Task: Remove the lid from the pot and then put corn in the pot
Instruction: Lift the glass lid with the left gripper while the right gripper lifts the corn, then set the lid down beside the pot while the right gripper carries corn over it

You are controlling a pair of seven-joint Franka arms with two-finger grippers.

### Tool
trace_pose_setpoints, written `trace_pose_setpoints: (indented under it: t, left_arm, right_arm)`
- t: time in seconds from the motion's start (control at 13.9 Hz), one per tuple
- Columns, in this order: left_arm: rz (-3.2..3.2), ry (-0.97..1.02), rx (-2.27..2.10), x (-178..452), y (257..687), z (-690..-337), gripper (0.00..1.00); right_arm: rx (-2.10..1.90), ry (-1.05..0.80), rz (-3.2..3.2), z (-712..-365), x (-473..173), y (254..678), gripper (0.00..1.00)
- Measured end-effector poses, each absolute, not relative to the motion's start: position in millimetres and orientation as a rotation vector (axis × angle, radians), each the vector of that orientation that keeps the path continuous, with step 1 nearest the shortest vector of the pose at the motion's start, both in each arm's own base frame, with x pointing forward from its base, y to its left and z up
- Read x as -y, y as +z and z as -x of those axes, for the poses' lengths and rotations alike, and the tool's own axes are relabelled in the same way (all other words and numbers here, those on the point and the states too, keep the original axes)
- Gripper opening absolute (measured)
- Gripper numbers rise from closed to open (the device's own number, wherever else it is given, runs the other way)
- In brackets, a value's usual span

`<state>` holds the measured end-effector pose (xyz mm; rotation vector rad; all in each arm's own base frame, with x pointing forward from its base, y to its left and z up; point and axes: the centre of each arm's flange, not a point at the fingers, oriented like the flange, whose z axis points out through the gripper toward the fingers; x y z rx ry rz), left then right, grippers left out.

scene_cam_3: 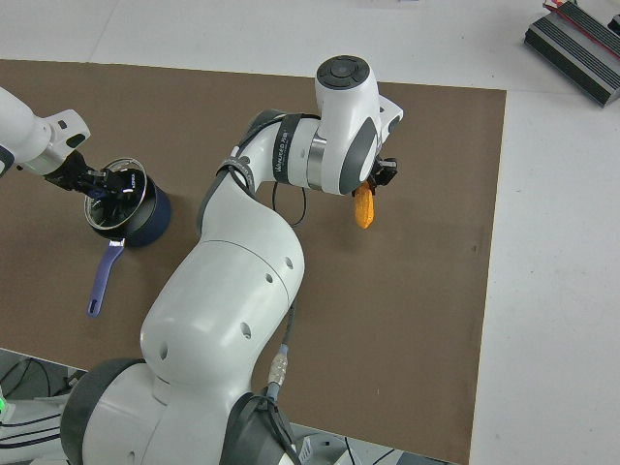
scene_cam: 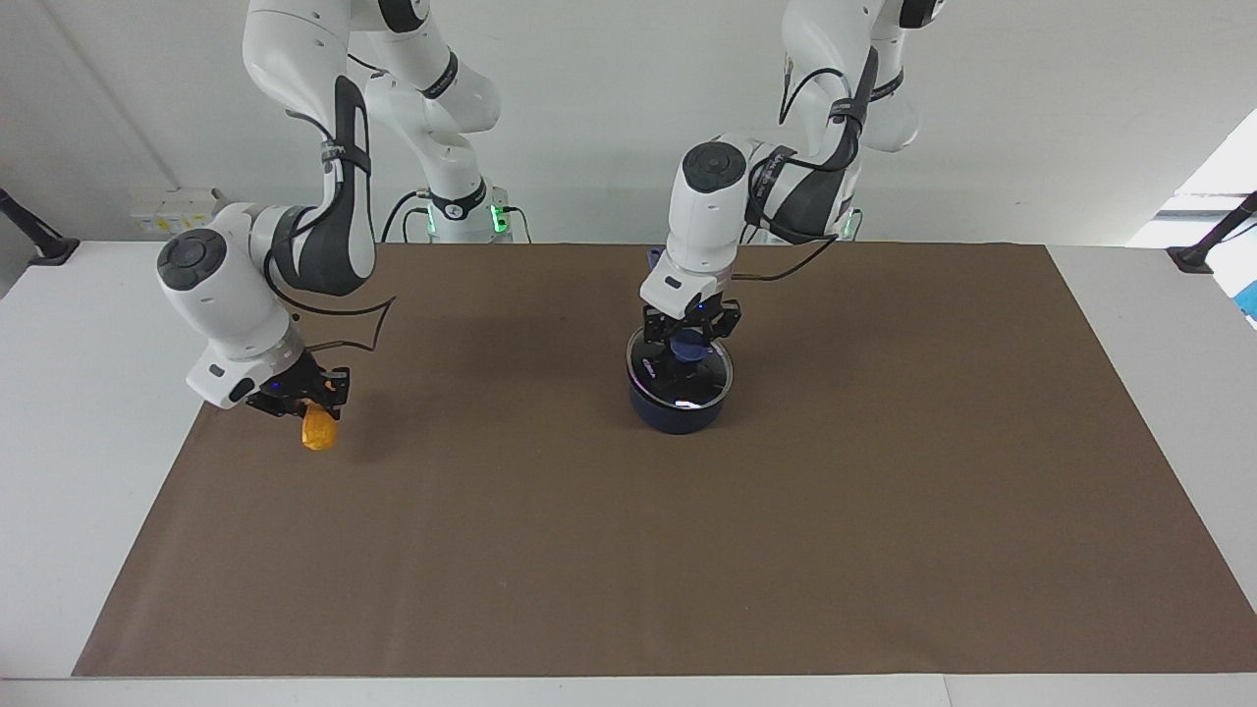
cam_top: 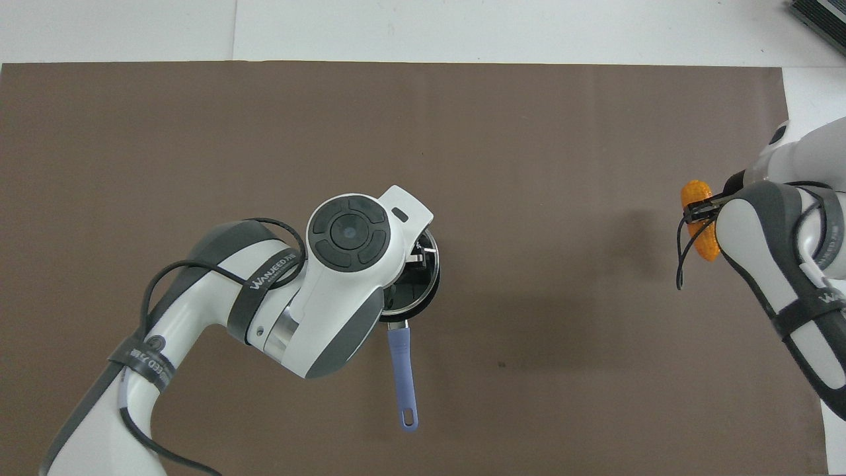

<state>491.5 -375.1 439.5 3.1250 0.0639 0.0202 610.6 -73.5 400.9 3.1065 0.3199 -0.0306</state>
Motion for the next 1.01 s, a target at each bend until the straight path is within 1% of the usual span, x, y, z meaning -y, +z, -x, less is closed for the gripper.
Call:
trace_pose_setpoints:
  t: [0.22, 0.36, 0.79, 1.01]
  left_arm:
    - [-3.107, 0.053, -0.097, 336, 479, -512, 0.55]
    - [-3.107, 0.055, -0.114, 303, 490, -526, 0.55]
    - [-3.153, 0.041, -0.219, 199, 478, -570, 0.55]
    - [-3.192, 0.0, -0.298, 132, 455, -584, 0.55]
  right_arm:
    - [-0.28, -0.045, -3.118, -604, 42, 440, 0.36]
    - [-0.25, -0.032, -3.126, -605, 13, 455, 0.36]
    - [-0.138, 0.012, -3.135, -601, -104, 470, 0.36]
    - [-0.104, 0.046, -3.143, -592, -162, 480, 0.36]
